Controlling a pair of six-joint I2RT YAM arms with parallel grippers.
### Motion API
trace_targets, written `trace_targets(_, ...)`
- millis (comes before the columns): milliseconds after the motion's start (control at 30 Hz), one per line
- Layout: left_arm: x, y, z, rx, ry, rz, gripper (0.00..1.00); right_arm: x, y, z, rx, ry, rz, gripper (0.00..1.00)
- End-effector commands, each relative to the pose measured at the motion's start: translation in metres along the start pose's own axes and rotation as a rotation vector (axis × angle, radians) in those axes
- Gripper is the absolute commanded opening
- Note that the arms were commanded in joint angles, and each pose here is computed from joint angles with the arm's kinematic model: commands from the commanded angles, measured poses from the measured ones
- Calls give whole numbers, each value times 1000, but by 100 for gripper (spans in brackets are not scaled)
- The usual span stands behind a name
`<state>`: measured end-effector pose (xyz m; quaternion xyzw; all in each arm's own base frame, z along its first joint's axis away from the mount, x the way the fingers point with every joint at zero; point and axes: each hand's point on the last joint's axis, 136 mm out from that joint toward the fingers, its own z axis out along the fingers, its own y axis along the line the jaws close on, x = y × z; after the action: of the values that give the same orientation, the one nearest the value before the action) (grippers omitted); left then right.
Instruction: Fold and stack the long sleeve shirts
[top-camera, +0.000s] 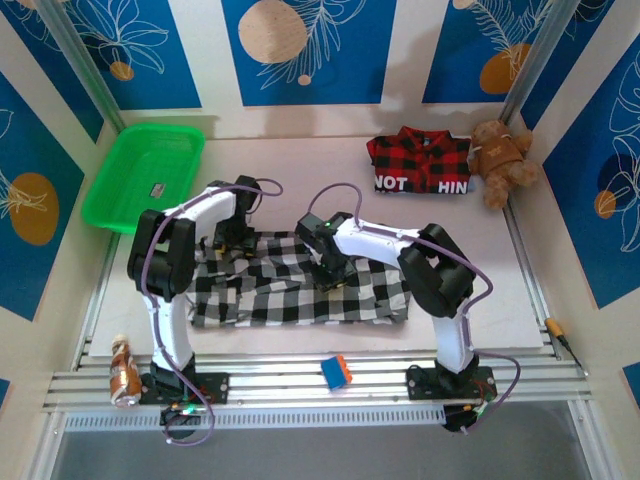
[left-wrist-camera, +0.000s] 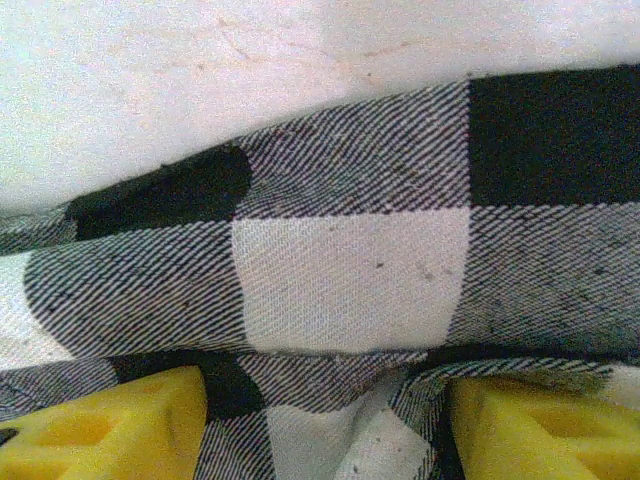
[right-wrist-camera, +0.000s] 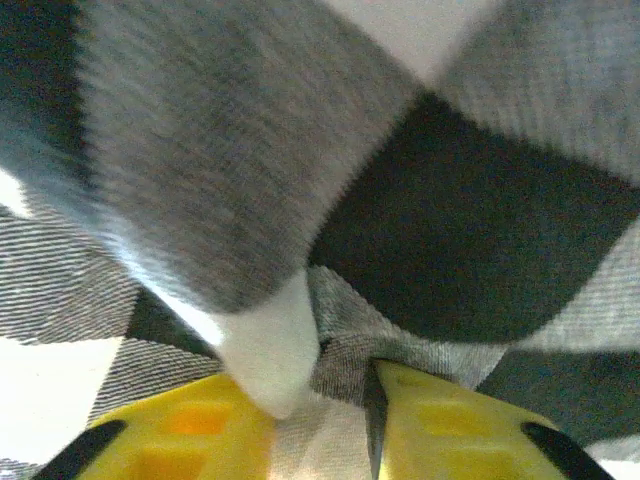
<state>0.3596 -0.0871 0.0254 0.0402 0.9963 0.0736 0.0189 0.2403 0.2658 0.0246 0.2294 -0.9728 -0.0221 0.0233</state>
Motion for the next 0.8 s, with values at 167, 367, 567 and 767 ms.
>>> trace_targets(167,-4,-6,-68,137,-121,-18,77,7,-7,-51,-133,-65,142,57)
trace_targets(367,9,-15,-61,193,-89,-33,77,24,-58,-50,-99,30,483,52)
trace_targets(567,20,-11,-17,205,24,-146,72,17,-63,-18,-119,93,633,46)
trace_targets(767,39,6,13,217,128,-251,70,-18,-62,5,-95,131,599,42)
